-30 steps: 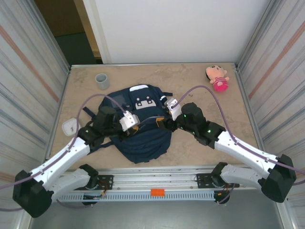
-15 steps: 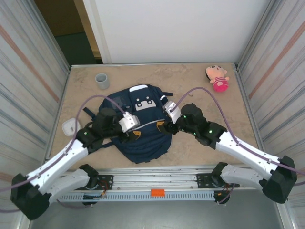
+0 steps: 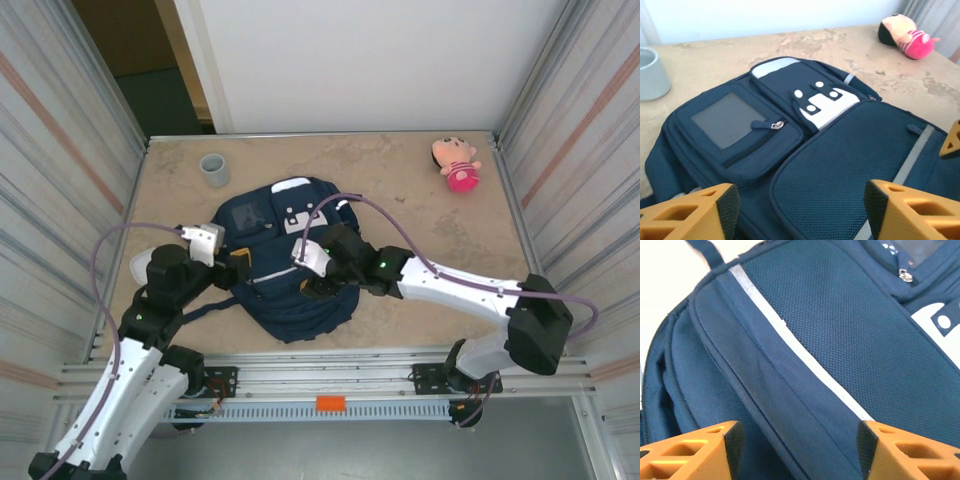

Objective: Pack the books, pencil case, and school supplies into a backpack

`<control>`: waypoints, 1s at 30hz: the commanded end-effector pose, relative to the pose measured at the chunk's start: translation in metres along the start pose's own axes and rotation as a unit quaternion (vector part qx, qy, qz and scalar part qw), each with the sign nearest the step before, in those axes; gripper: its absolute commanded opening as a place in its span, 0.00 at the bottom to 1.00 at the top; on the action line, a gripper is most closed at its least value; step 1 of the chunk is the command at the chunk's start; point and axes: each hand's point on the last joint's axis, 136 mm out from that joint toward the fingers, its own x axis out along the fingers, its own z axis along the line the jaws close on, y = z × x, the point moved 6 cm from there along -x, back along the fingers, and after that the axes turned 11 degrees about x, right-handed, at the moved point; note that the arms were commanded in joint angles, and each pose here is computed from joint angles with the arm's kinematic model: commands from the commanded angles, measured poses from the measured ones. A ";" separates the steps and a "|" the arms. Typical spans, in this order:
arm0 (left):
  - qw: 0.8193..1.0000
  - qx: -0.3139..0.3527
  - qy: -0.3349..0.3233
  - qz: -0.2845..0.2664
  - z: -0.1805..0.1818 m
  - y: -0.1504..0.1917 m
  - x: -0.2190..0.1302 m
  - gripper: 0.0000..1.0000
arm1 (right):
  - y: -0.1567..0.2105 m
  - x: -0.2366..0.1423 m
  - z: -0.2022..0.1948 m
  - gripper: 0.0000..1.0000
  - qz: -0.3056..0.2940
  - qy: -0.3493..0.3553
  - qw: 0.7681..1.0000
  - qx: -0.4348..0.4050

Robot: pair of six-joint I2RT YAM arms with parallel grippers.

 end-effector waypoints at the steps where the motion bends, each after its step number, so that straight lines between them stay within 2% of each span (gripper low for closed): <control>1: 0.999 -0.037 -0.021 0.026 0.006 0.013 0.003 0.69 | -0.010 0.009 -0.005 0.62 -0.003 0.020 0.999 -0.032; 6: 0.998 -0.040 -0.015 0.039 0.005 0.017 0.009 0.69 | -0.009 0.025 -0.011 0.58 0.010 0.042 0.998 -0.036; 10: 0.998 -0.032 -0.014 0.045 0.005 0.018 0.012 0.69 | -0.010 0.020 -0.013 0.18 0.003 0.044 0.998 -0.037; 13: 0.999 -0.023 -0.011 0.043 0.005 0.018 0.013 0.68 | -0.008 0.008 -0.016 0.04 -0.008 0.045 0.998 -0.032; 15: 0.999 -0.023 0.000 0.039 0.003 0.018 0.015 0.68 | -0.004 -0.003 -0.023 0.00 -0.013 0.045 0.999 -0.012; 23: 0.992 0.000 0.125 -0.004 -0.025 0.012 0.022 0.65 | 0.014 -0.057 -0.059 0.00 -0.067 0.043 0.993 0.088; 26: 0.983 0.054 0.175 -0.013 -0.039 0.006 0.023 0.65 | 0.021 -0.073 -0.070 0.00 -0.086 0.038 0.988 0.123; 30: 0.951 0.172 0.255 -0.001 -0.065 0.009 0.023 0.66 | 0.031 -0.083 -0.078 0.00 -0.104 0.034 0.982 0.154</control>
